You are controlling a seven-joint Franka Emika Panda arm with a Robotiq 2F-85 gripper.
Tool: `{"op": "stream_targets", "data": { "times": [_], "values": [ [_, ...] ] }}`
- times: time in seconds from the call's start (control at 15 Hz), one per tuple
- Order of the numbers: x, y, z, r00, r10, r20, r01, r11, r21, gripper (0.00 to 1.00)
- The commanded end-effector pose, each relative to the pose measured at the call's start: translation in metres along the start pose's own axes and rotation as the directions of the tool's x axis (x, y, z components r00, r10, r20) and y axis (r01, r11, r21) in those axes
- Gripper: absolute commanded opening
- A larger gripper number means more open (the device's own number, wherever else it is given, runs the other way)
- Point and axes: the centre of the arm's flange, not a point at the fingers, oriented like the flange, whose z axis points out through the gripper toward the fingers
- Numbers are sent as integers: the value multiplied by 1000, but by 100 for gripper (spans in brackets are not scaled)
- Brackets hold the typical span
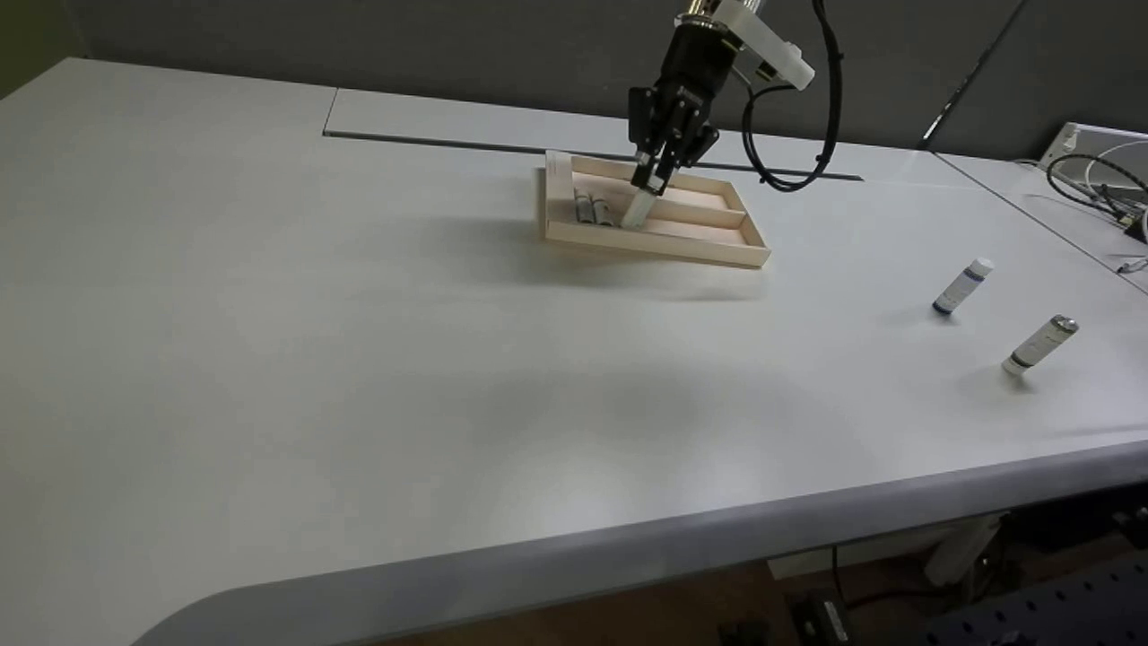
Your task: Put one of the bottles on the table in line with the other bottles on the tray
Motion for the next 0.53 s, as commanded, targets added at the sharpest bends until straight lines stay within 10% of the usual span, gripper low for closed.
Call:
{"op": "stream_targets", "data": {
  "times": [0.0, 0.47],
  "values": [
    [14, -1, -4, 1000, 25, -11, -25, 999, -23, 57],
    [-4, -14, -7, 994, 22, -106, -29, 998, -62, 100]
  ]
}}
